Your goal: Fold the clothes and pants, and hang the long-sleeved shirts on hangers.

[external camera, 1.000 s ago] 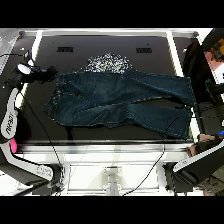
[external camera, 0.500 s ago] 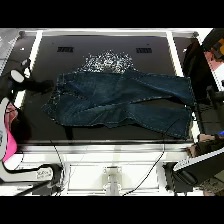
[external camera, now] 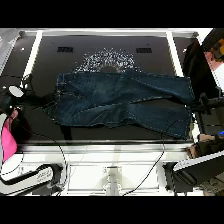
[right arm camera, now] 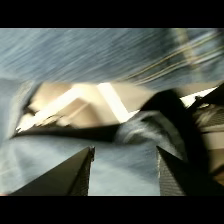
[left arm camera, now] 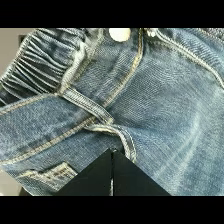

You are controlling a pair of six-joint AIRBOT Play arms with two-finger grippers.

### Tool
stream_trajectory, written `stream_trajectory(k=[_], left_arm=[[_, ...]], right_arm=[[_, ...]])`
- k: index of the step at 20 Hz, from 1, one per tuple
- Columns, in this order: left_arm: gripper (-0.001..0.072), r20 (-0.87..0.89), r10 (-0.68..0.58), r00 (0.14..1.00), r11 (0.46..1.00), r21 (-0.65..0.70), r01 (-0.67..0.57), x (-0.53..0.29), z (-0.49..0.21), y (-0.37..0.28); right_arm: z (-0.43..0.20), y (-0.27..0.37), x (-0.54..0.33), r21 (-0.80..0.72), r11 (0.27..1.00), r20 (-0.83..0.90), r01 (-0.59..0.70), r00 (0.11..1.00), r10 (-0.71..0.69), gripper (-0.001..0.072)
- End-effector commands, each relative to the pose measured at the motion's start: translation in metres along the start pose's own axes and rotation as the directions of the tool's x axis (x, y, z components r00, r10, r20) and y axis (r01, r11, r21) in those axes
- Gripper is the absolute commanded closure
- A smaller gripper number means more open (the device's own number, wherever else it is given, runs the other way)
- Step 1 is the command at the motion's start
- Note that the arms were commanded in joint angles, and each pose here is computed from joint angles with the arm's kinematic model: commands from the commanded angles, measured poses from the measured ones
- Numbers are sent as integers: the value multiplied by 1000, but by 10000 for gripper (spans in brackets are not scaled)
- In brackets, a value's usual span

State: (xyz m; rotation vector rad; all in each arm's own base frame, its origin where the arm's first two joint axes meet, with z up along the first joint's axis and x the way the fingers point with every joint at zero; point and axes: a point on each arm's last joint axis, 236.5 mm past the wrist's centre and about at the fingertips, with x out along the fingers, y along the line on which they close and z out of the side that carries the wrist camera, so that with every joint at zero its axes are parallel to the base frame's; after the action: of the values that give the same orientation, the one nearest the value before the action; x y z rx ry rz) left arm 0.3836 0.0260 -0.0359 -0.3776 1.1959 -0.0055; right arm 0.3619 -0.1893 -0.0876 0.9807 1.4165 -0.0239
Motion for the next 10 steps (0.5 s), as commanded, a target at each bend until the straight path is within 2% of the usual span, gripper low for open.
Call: stream_trajectory(k=[1, 5, 10], left_arm=[[673, -11, -14, 1000, 1000, 5, 14, 0, -5, -3], [673, -11, -14, 1000, 1000, 5, 14, 0, -5, -3], [673, -11, -14, 1000, 1000, 4, 14, 0, -5, -3]], right_arm=[[14, -26, 1, -50, 991, 60, 121, 991, -118, 267], [24, -21, 4, -90, 987, 101, 130, 988, -121, 267], [8, 16, 29, -219, 968, 11, 120, 993, -121, 269]])
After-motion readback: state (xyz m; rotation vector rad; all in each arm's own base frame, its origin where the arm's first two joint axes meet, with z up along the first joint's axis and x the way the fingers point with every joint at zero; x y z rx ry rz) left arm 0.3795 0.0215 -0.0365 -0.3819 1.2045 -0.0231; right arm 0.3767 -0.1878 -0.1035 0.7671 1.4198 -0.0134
